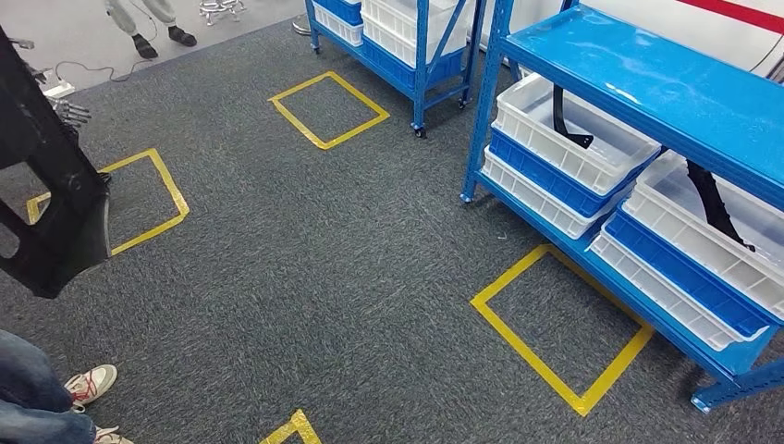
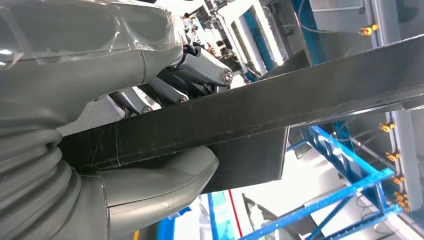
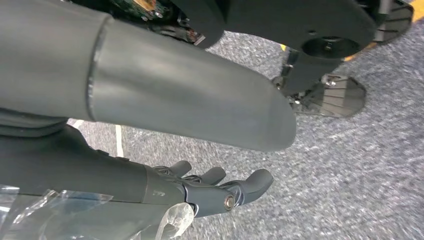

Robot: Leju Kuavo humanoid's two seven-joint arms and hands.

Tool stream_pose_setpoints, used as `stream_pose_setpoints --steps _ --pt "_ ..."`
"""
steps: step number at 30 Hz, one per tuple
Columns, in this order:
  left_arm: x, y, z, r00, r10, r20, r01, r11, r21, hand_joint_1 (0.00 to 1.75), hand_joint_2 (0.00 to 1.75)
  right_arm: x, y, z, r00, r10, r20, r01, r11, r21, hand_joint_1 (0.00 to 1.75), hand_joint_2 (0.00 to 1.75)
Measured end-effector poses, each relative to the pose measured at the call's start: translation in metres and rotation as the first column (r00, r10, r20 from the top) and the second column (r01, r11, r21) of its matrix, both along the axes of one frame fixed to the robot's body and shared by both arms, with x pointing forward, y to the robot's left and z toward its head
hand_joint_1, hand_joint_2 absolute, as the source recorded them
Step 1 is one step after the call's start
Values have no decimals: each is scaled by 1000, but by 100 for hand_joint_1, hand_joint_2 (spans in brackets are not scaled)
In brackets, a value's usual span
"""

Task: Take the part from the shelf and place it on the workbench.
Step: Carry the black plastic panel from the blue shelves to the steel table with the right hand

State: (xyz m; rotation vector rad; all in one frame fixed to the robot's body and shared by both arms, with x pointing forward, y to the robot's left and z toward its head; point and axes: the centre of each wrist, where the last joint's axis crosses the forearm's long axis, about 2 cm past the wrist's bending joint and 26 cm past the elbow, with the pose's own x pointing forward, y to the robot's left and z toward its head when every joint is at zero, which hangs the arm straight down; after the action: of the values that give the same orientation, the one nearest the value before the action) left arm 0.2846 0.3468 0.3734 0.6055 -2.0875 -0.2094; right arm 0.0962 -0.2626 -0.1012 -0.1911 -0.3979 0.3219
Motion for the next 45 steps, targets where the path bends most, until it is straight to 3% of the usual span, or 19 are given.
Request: stream_pose_setpoints --steps 33,45 --pt "-2 -2 -1 1000 -5 -1 5 1000 10 175 175 0 1 0 1000 0 -6 0 1000 11 0 0" --pt "-3 -3 -2 996 80 30 -81 997 15 175 175 0 1 0 1000 -8 2 8 1000 18 0 0"
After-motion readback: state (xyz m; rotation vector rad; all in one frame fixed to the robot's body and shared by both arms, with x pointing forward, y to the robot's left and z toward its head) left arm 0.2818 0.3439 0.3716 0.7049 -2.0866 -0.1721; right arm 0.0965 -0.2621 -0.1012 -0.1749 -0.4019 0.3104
